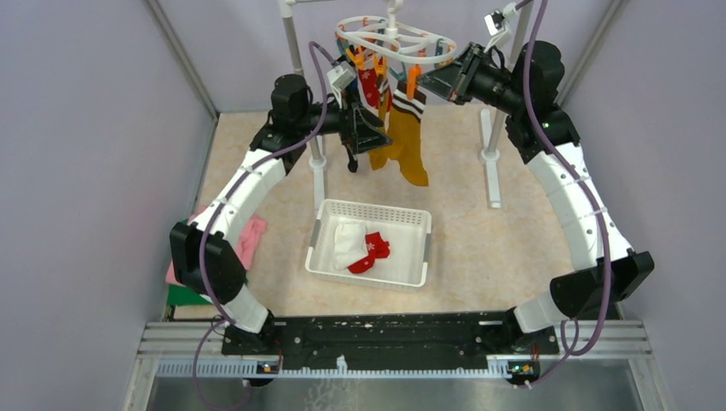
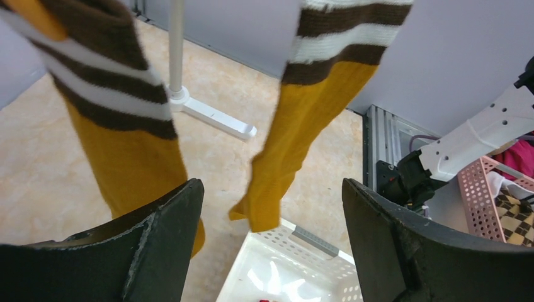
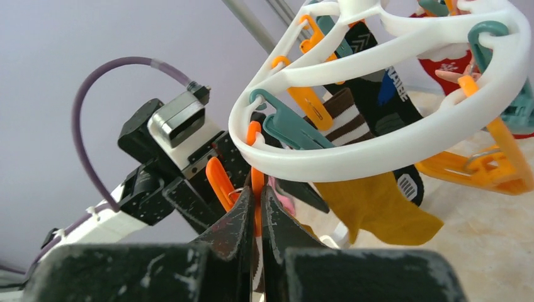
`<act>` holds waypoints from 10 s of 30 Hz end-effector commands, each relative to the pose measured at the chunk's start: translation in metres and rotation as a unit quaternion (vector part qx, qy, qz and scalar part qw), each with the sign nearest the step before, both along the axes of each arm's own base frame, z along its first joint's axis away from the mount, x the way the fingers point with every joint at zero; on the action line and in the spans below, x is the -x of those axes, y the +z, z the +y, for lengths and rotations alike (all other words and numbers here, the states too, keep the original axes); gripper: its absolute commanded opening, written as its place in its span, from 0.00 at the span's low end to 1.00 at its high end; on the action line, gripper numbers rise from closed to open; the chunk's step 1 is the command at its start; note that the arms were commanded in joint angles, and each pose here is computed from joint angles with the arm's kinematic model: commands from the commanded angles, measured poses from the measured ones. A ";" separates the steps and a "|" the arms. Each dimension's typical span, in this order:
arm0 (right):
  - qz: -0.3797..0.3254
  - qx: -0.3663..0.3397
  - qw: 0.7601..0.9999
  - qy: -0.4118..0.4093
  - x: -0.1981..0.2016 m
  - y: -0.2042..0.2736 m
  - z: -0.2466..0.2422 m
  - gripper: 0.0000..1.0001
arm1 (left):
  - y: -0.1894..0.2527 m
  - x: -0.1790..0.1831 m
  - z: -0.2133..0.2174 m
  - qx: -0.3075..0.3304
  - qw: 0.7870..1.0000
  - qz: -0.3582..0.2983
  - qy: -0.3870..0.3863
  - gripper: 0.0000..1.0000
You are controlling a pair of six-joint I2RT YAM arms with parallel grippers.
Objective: Remove the socks clipped to the hanger
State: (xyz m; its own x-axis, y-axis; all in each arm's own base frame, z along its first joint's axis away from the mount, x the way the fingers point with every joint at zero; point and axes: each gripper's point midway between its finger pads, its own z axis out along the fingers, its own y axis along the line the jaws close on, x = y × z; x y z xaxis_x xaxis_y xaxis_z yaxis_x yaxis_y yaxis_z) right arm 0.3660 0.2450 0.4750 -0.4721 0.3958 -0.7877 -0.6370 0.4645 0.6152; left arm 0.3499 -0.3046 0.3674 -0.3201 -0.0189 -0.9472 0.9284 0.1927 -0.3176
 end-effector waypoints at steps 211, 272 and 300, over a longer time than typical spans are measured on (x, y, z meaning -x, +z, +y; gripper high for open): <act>0.014 -0.001 0.991 -0.132 -0.023 0.031 -0.065 0.00 | -0.082 -0.075 -0.066 0.004 0.988 -0.142 -0.062 0.99; 0.016 0.045 0.986 -0.158 -0.047 0.008 -0.074 0.44 | -0.058 -0.055 -0.044 -0.017 0.998 -0.041 0.033 0.00; -0.074 0.088 0.983 -0.142 0.006 0.024 0.015 0.67 | -0.050 -0.048 -0.065 -0.016 0.998 -0.018 0.051 0.00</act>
State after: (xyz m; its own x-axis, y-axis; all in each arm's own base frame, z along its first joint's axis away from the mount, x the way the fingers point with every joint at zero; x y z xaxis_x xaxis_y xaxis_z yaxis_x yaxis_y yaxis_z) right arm 0.3356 0.2449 0.4964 -0.2682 0.3442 -0.8998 -0.5388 0.7206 0.4363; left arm 0.4041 -0.3684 0.2720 -0.3521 0.0389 -0.9351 0.8917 0.3174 -0.3226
